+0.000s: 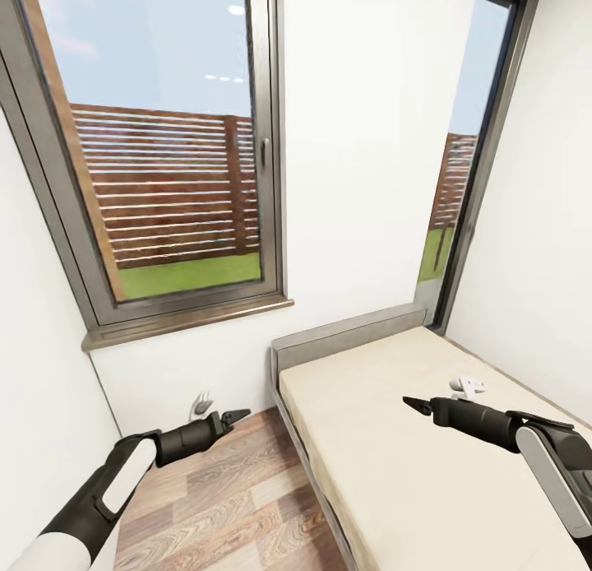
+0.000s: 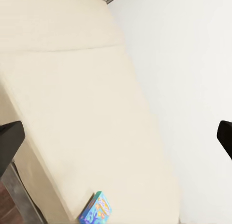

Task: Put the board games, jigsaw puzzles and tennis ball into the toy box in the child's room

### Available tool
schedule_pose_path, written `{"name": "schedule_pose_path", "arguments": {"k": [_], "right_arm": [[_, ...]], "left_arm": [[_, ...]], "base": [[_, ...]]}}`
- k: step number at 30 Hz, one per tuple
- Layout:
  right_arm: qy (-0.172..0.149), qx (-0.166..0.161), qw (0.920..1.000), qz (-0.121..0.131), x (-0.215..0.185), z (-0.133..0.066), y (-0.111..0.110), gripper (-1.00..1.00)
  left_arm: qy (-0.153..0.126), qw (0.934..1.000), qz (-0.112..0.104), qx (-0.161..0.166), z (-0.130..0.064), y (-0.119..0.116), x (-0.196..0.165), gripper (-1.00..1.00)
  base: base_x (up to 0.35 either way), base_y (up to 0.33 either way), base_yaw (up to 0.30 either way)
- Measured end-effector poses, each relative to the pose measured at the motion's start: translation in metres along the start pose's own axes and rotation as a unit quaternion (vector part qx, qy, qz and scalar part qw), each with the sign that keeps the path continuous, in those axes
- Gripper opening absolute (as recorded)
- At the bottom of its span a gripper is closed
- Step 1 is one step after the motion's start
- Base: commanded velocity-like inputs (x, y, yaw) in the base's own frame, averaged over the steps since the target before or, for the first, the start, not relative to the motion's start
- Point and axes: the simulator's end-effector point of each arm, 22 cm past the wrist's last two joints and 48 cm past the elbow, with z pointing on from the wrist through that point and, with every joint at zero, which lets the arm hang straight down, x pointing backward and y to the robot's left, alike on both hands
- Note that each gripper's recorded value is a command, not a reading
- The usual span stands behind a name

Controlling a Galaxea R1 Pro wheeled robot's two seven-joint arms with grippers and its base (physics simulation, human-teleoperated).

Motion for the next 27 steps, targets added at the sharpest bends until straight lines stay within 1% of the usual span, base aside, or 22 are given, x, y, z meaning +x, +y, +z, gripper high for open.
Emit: {"name": "schedule_pose_path", "arguments": {"k": [6,7,8,10,11,14,15,17,18,20,27], "right_arm": [[0.002,-0.001,1.0000,0.001,0.003,0.004,-0.002,1.00],[0.009,0.001,0.9999,0.006,0.008,0.005,-0.005,1.00],[0.018,0.004,0.9997,0.013,0.015,0.007,-0.010,1.00],[0.048,0.013,0.9981,0.035,0.038,0.012,-0.023,1.00],[0.048,0.012,0.9981,0.036,0.039,0.013,-0.023,1.00],[0.099,0.028,0.9918,0.076,0.079,0.020,-0.045,1.00],[0.099,0.028,0.9917,0.077,0.080,0.021,-0.045,1.00],[0.124,0.037,0.9868,0.098,0.102,0.023,-0.057,1.00],[0.124,0.036,0.9867,0.099,0.103,0.024,-0.057,1.00],[0.140,0.041,0.9828,0.114,0.118,0.025,-0.065,1.00],[0.158,0.045,0.9775,0.132,0.138,0.030,-0.074,1.00]], "left_arm": [[0.002,1.0000,0.000,-0.007,0.002,0.009,0.001,1.00],[0.003,0.9999,-0.003,-0.011,0.002,0.014,0.003,1.00],[0.004,0.9999,-0.005,-0.013,0.002,0.017,0.005,1.00],[0.007,0.9998,-0.009,-0.016,0.003,0.022,0.008,1.00],[0.007,0.9998,-0.010,-0.016,0.003,0.023,0.008,1.00],[0.009,0.9997,-0.014,-0.020,0.005,0.029,0.011,1.00],[0.009,0.9997,-0.014,-0.020,0.005,0.030,0.011,1.00],[0.010,0.9996,-0.015,-0.021,0.006,0.033,0.012,1.00],[0.009,0.9996,-0.015,-0.021,0.006,0.034,0.012,1.00],[0.010,0.9996,-0.016,-0.022,0.007,0.036,0.013,1.00],[0.011,0.9995,-0.018,-0.023,0.011,0.044,0.015,1.00]], "base": [[0.000,0.000,0.000],[0.000,0.000,0.000],[0.000,0.000,0.000],[0.000,0.000,0.000],[0.000,0.000,0.000],[0.000,0.000,0.000],[0.000,0.000,0.000],[0.000,0.000,0.000],[0.000,0.000,0.000],[0.000,0.000,0.000],[0.000,0.000,0.000]]}}
